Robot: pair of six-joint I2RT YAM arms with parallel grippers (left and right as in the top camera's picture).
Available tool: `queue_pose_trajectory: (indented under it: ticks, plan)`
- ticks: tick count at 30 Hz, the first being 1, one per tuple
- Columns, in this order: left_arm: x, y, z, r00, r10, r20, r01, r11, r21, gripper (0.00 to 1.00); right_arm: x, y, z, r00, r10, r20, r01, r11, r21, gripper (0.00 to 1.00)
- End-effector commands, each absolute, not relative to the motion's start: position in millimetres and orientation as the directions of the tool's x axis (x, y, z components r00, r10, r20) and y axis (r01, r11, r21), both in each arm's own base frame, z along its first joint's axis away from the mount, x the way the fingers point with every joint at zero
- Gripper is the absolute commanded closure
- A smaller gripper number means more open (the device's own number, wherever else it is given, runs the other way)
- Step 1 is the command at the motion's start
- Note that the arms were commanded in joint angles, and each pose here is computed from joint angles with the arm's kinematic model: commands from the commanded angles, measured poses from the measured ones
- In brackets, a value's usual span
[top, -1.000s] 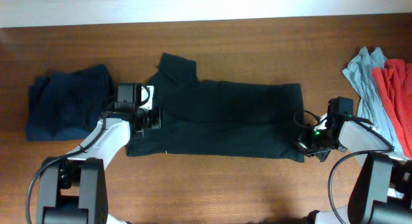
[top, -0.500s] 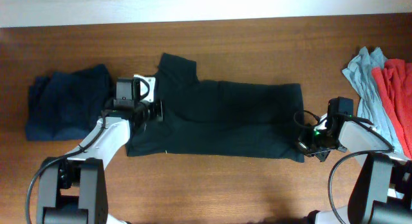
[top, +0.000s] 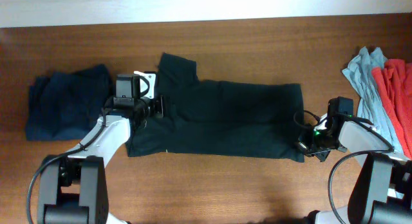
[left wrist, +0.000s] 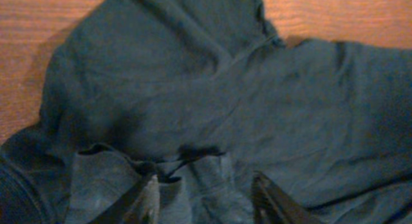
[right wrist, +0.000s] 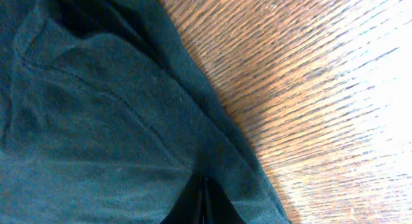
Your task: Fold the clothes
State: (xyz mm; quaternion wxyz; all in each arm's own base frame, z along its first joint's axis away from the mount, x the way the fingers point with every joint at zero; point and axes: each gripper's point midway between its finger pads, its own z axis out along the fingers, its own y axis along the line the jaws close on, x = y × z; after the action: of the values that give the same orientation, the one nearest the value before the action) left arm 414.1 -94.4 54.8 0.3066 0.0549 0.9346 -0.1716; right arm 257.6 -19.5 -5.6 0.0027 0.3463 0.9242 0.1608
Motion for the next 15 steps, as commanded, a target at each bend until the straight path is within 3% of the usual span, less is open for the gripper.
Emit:
queue_pose_trajectory:
  ticks: [1, 12, 15]
  plan:
    - [413, -87, 48, -0.824, -0.004, -0.567, 0.188, 0.942, -0.280, 0.49, 213, -57, -40, -0.721, 0.684, 0.111, 0.690, 0.724, 0.021, 0.95]
    - [351, 13, 43, -0.919, -0.207, -0.335, -0.118, 0.956, -0.270, 0.40, 211, -52, -39, -0.735, 0.665, 0.133, 0.674, 0.737, 0.040, 0.91]
    - [340, 13, 36, -0.940, -0.174, -0.294, -0.097, 0.961, -0.260, 0.40, 218, -28, -35, -0.786, 0.590, 0.184, 0.617, 0.764, 0.189, 0.91]
